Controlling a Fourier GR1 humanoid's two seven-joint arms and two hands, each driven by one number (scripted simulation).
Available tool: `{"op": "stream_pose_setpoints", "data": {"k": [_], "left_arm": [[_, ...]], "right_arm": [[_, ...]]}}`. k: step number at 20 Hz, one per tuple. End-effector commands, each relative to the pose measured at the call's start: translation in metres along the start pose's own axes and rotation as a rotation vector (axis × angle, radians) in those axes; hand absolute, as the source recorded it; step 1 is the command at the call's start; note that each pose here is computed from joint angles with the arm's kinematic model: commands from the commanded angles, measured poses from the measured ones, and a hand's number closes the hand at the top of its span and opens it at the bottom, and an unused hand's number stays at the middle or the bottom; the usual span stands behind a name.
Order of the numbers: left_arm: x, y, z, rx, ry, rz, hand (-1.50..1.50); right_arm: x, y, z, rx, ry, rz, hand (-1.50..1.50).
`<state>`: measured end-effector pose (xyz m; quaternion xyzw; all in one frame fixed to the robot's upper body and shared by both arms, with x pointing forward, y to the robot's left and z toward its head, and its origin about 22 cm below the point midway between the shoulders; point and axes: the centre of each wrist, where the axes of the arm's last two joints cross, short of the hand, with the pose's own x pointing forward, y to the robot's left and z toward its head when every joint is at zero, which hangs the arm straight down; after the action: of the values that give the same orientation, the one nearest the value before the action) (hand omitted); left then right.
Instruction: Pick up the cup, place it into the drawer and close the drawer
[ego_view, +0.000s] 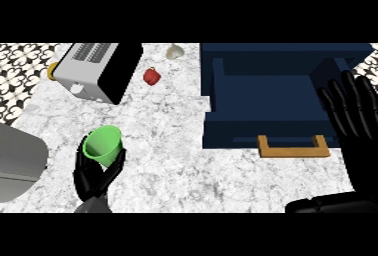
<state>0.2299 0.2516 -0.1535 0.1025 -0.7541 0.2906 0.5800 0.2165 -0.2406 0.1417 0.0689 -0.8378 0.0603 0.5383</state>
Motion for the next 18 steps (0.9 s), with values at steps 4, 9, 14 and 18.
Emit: {"op": "stream_pose_setpoints", "data": {"k": [4, 9, 14, 18], "left_arm": [[-0.007, -0.018, -0.006, -0.042, -0.114, 0.011, 1.50], [0.004, 0.017, -0.026, -0.226, -0.065, 0.026, 1.50], [0.014, 0.007, -0.041, -0.442, -0.030, 0.078, 1.50], [0.028, -0.003, -0.072, -0.436, -0.124, 0.084, 1.50]], "right_arm": [[-0.006, 0.005, -0.012, -0.001, -0.010, 0.005, -1.50], [0.014, 0.000, -0.007, -0.006, -0.007, 0.007, -1.50], [0.000, -0.002, -0.014, -0.011, -0.011, 0.012, -1.50], [0.007, -0.003, -0.016, 0.007, -0.016, 0.017, -1.50]]}}
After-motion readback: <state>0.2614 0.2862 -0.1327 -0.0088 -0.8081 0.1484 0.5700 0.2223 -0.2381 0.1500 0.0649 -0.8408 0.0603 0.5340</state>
